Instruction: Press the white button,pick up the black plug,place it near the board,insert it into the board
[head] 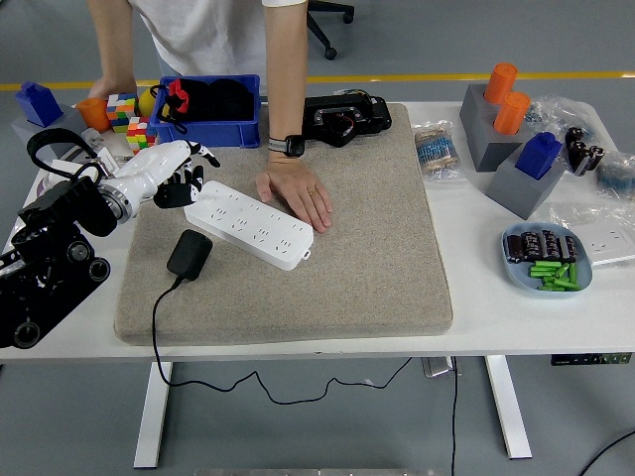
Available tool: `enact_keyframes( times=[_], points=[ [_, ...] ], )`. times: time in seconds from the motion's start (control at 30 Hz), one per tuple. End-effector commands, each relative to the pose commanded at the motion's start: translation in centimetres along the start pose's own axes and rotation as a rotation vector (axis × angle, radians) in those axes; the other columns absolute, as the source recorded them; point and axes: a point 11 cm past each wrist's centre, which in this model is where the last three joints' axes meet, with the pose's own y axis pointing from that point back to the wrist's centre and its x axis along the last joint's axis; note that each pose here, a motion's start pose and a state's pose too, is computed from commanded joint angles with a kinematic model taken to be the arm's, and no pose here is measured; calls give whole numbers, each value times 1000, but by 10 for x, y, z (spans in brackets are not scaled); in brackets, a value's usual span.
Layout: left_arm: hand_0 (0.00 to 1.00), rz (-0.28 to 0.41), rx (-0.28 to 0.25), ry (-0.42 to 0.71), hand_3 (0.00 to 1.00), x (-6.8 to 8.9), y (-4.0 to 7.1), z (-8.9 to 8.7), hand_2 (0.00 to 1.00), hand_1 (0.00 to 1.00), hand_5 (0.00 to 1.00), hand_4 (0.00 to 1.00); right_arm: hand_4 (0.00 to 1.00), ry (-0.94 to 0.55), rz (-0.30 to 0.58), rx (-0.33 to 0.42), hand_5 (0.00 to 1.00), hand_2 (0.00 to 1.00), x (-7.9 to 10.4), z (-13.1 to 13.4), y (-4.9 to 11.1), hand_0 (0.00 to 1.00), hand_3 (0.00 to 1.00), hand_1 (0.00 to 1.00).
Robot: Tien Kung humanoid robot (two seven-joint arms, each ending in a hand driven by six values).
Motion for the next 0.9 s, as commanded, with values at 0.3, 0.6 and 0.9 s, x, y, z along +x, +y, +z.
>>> enact_keyframes(
  times=[0.3, 0.6, 0.9],
  points=[
    [812, -7, 43, 68, 899, -31, 21, -11, 893, 892, 583, 998, 643, 5, -3, -8, 369, 635, -1, 4, 0, 712, 607, 626],
    [829, 12, 69, 14, 904, -50, 29, -16, 899, 889, 650, 998, 642, 7, -6, -7, 369, 635, -3, 4, 0, 712, 607, 626],
    [796, 13, 101, -43, 868, -60, 30, -24, 843, 833, 510, 998, 642, 9, -5, -11, 369, 637, -3, 6, 0, 712, 607, 626]
  ],
)
